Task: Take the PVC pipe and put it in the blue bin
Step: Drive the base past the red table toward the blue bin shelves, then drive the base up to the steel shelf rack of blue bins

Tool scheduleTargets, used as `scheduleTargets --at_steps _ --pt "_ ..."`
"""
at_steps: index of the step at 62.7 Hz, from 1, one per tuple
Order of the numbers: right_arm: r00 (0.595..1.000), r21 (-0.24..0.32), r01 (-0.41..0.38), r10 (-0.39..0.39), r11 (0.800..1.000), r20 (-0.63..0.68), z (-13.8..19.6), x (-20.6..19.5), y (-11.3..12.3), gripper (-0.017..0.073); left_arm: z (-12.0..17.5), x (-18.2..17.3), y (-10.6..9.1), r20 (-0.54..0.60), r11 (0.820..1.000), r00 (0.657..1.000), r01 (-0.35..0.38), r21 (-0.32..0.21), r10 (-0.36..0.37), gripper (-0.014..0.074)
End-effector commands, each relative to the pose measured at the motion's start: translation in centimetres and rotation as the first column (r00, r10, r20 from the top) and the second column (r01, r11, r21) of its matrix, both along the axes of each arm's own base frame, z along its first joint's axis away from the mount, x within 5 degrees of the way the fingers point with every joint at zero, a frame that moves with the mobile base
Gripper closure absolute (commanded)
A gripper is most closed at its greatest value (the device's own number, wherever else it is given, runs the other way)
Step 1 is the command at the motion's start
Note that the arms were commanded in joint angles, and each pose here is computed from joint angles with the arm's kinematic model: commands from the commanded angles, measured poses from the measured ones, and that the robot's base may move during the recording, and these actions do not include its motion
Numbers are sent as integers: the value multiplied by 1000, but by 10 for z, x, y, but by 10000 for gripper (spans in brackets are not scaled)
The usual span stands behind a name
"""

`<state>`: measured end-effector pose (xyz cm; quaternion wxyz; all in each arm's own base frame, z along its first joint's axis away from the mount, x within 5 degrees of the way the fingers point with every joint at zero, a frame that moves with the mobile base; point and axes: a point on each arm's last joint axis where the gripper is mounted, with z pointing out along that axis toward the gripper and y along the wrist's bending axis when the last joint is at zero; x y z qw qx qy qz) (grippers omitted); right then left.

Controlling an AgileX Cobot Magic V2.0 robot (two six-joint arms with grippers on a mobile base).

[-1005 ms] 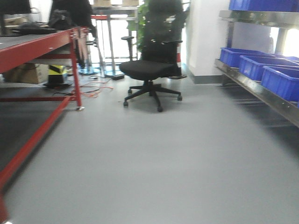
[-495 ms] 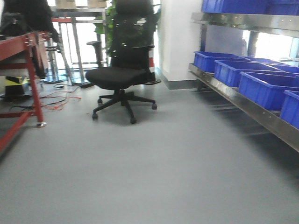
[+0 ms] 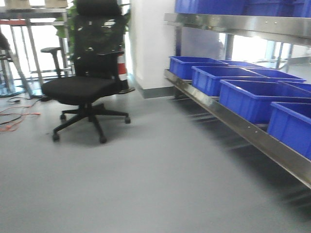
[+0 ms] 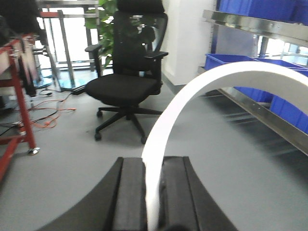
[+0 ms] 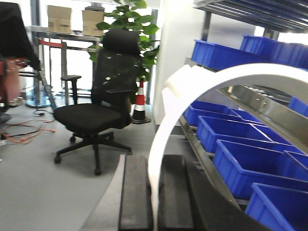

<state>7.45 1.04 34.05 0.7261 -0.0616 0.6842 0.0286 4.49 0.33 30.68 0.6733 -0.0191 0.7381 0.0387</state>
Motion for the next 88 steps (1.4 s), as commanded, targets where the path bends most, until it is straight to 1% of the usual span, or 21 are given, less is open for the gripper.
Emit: scheduleTargets --at_steps 1,88 --pt "999 -5 7 -7 1000 37 3 -1 -1 718 2 -1 0 26 1000 1000 -3 -7 3 704" --pt "999 -4 8 -8 1000 40 4 -1 -1 718 2 -1 0 28 1000 1000 -3 -7 3 704"
